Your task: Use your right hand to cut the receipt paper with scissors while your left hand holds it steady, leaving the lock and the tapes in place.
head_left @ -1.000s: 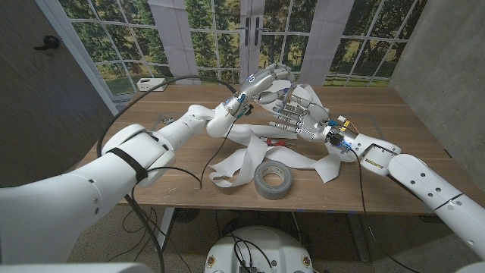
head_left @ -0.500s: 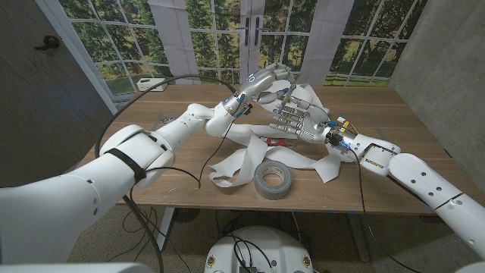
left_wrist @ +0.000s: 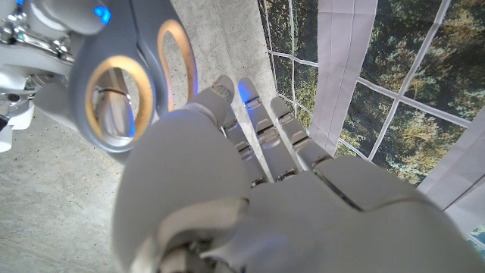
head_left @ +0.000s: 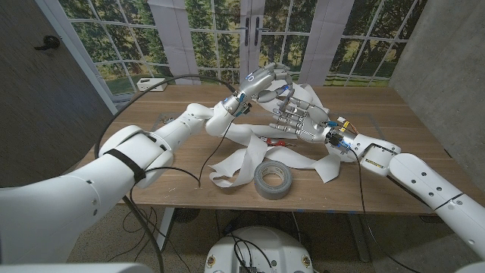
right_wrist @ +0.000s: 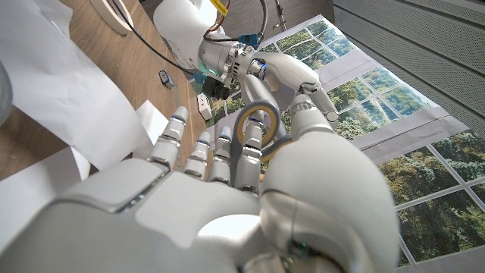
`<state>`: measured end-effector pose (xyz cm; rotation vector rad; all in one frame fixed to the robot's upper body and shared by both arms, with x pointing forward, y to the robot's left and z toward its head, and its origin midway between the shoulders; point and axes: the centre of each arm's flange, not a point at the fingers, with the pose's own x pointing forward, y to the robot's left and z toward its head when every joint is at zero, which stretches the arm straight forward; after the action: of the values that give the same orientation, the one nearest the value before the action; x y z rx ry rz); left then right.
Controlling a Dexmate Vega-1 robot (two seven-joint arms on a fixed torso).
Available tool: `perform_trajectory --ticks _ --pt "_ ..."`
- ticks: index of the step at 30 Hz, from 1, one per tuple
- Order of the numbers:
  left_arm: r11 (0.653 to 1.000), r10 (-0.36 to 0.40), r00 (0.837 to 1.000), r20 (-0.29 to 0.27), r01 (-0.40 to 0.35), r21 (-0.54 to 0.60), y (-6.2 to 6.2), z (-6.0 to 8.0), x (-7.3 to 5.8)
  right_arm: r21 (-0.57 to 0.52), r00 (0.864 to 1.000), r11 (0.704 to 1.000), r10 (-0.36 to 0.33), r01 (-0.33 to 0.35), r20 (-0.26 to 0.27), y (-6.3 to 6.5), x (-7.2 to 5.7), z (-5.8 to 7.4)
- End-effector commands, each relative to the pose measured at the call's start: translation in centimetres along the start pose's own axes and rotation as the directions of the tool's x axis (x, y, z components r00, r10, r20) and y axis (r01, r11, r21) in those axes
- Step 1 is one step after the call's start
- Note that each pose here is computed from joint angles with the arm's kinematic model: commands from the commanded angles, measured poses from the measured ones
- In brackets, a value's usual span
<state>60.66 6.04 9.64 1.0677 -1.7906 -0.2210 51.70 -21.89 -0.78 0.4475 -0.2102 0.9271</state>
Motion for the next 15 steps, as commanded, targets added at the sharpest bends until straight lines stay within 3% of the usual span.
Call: perform_trajectory --ticks 1,7,15 --pt "1.0 0.006 1.0 -0.008 -0.006 -0.003 0.0 0.0 -0.1 0.009 1.0 1.0 0.009 -0.009 0.015 -0.1 0.1 0.0" --pt "1.0 0.027 0.999 -0.027 -0.027 -0.008 0.2 -0.3 -0.2 0.009 0.998 0.999 0.043 -0.043 0.056 0.0 0.0 0.0" --pt "0.997 0.08 0.994 -0.069 -0.08 -0.001 1.5 -1.2 -0.8 0.006 0.994 0.998 0.062 -0.063 0.093 -0.3 -0.4 0.1"
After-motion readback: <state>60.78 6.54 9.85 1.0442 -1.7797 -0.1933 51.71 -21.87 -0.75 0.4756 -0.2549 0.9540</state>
